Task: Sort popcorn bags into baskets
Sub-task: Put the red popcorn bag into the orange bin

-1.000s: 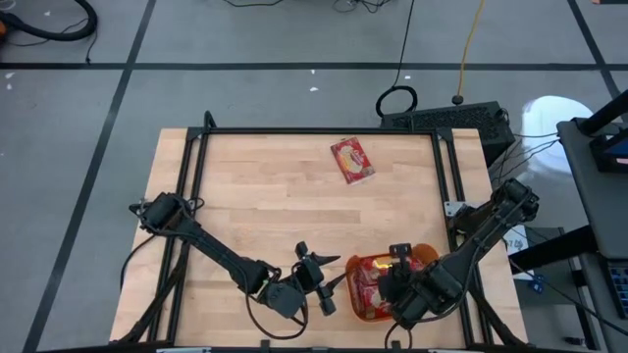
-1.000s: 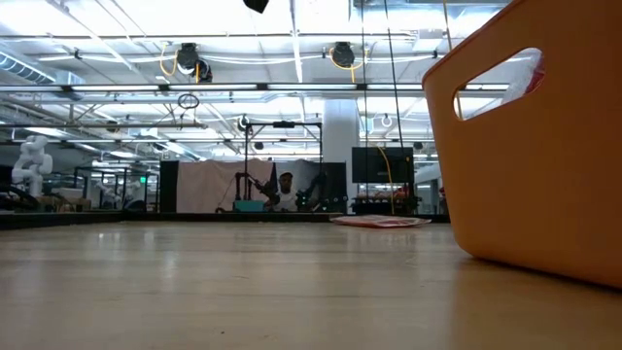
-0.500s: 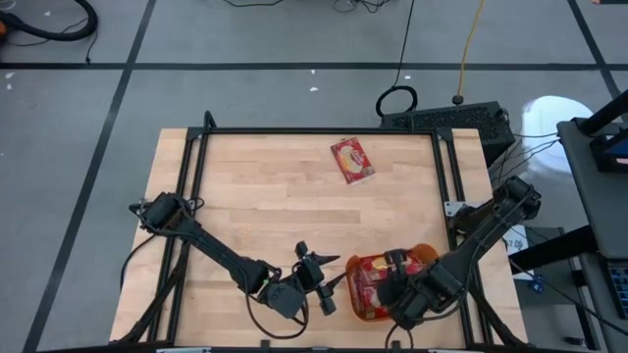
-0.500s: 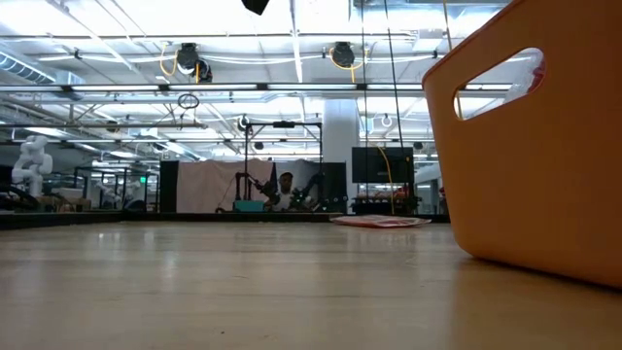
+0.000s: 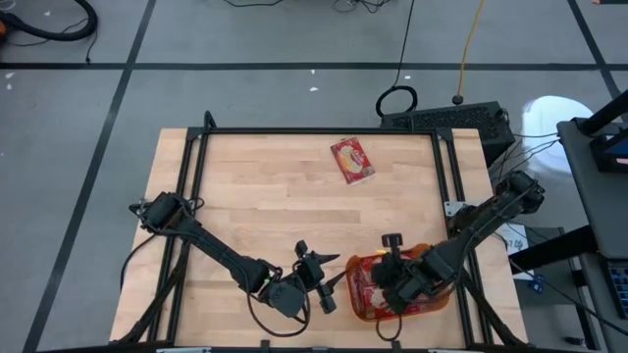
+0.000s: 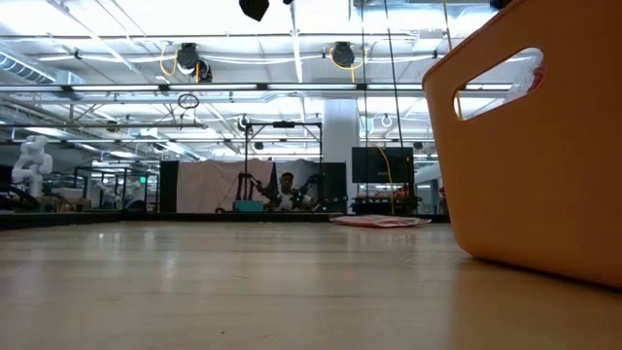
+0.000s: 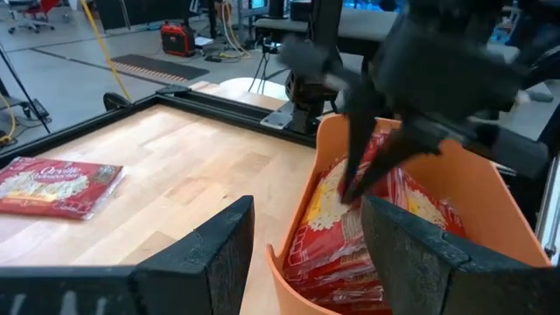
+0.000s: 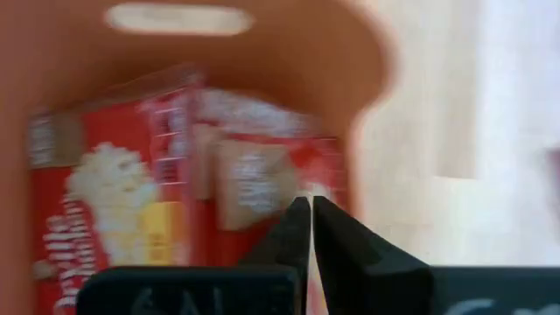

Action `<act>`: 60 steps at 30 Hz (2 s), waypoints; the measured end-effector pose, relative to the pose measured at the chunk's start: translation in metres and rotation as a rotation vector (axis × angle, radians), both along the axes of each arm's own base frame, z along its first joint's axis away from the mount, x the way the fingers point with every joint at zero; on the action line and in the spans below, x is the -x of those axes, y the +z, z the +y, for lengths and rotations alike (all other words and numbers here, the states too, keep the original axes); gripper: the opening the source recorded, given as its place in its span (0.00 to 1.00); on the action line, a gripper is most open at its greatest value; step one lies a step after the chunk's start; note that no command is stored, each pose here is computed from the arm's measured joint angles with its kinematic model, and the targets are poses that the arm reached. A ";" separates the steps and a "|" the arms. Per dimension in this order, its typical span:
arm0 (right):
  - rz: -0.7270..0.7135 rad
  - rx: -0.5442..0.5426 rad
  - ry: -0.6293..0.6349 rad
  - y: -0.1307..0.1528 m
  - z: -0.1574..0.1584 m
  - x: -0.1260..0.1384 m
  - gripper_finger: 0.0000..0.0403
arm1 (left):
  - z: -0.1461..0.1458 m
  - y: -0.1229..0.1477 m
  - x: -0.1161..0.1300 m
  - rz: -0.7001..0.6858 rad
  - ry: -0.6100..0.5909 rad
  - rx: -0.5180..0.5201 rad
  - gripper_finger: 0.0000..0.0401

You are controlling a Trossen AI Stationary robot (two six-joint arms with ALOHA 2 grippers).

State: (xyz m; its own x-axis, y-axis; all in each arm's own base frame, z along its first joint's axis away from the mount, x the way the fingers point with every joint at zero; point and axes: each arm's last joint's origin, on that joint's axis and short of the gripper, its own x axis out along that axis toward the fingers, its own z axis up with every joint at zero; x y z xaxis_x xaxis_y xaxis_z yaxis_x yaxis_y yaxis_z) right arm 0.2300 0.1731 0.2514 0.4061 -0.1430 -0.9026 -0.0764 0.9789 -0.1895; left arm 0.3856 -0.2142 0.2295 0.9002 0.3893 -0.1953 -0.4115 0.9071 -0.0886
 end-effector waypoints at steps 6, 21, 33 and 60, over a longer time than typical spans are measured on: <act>-0.006 -0.119 0.090 -0.018 0.004 -0.005 0.00 | 0.002 0.000 -0.001 0.007 0.002 -0.010 0.53; -0.241 -0.125 0.105 0.045 -0.044 0.011 0.00 | 0.013 -0.010 -0.002 0.111 0.039 -0.081 0.53; -0.307 0.170 -0.228 0.038 -0.150 0.014 0.00 | 0.054 -0.024 -0.011 0.194 0.196 -0.011 0.53; -0.362 -0.102 -0.571 -0.044 -0.263 0.018 0.39 | 0.100 -0.026 -0.028 0.283 0.174 -0.024 0.53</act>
